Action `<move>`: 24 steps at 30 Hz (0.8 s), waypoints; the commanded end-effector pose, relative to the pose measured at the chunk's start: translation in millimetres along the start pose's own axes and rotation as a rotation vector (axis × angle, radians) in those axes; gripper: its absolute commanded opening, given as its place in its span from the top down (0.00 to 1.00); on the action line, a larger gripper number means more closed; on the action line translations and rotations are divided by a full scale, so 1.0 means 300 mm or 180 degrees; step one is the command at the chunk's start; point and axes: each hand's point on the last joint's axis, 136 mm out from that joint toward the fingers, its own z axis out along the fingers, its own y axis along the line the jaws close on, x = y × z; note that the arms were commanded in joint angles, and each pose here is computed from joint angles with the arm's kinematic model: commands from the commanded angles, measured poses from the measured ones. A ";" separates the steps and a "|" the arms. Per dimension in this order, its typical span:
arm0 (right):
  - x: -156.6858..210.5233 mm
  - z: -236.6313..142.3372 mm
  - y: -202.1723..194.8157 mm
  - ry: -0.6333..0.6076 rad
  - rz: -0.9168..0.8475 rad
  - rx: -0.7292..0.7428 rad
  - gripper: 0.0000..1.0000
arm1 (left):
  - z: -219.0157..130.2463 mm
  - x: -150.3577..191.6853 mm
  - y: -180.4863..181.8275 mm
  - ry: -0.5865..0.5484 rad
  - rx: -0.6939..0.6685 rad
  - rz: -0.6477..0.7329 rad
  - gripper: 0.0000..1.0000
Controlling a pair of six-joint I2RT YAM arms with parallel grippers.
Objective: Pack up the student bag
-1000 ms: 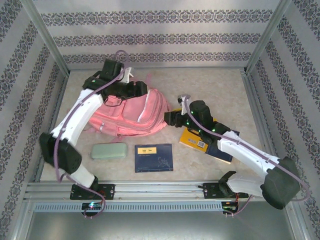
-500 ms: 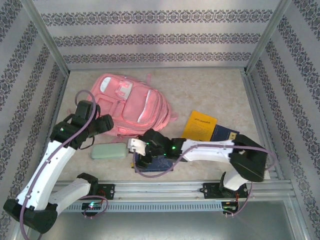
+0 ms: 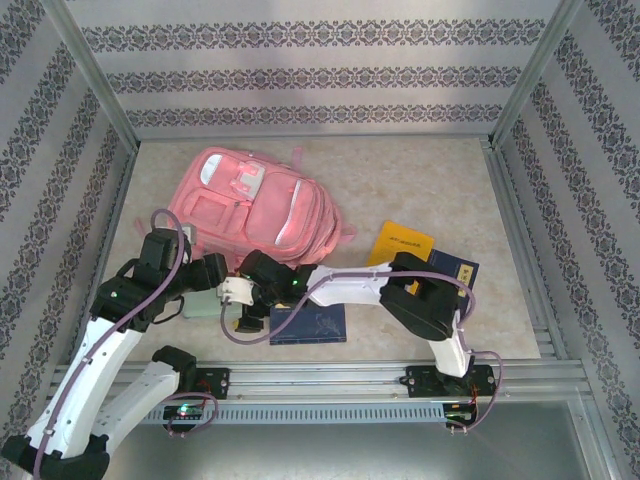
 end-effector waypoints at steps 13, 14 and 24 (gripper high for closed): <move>0.111 0.117 -0.042 0.0220 0.0227 0.0089 0.14 | -0.017 -0.039 -0.007 -0.0225 0.0140 -0.0012 0.30; 0.105 0.112 -0.045 0.0182 0.0251 0.0116 0.17 | -0.017 -0.040 -0.006 -0.0229 0.0134 -0.0016 0.30; 0.084 0.098 0.047 -0.0030 0.0439 -0.0173 0.10 | -0.009 -0.041 0.000 -0.0203 0.0115 -0.0050 0.30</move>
